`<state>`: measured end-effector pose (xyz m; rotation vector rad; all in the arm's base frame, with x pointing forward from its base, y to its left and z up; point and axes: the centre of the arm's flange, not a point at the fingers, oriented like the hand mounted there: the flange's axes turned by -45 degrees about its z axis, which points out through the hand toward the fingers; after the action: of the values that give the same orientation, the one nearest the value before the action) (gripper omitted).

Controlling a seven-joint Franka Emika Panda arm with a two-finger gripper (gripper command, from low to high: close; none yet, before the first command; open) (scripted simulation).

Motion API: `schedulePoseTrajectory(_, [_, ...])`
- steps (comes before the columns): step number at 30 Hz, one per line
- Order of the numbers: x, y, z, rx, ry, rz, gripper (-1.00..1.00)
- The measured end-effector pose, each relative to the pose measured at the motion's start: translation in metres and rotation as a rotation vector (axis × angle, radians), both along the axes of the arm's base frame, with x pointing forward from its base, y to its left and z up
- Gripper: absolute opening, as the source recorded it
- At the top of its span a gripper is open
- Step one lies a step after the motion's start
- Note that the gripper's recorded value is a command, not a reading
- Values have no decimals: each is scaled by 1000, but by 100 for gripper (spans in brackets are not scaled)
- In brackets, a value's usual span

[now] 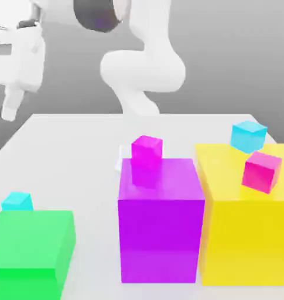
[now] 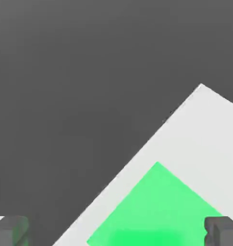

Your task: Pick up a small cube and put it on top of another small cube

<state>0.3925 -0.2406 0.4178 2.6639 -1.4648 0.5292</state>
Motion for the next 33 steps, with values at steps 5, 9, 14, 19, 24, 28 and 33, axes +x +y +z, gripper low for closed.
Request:
schedulePoseTrajectory(5, [-47, -54, -85, 107, 75, -273, 0])
schedulePoseTrajectory(9, [-102, -87, -149, 199, 125, -509, 0])
schedulePoseTrajectory(14, [-157, -98, -220, 301, 173, -736, 0])
schedulePoseTrajectory(19, [-161, -97, -274, 309, 179, -752, 0])
schedulePoseTrajectory(24, [-161, -96, -281, 308, 179, -752, -100])
schedulePoseTrajectory(28, [-161, -97, -274, 308, 178, -752, -100])
schedulePoseTrajectory(33, [-160, -96, -225, 309, 178, -750, -100])
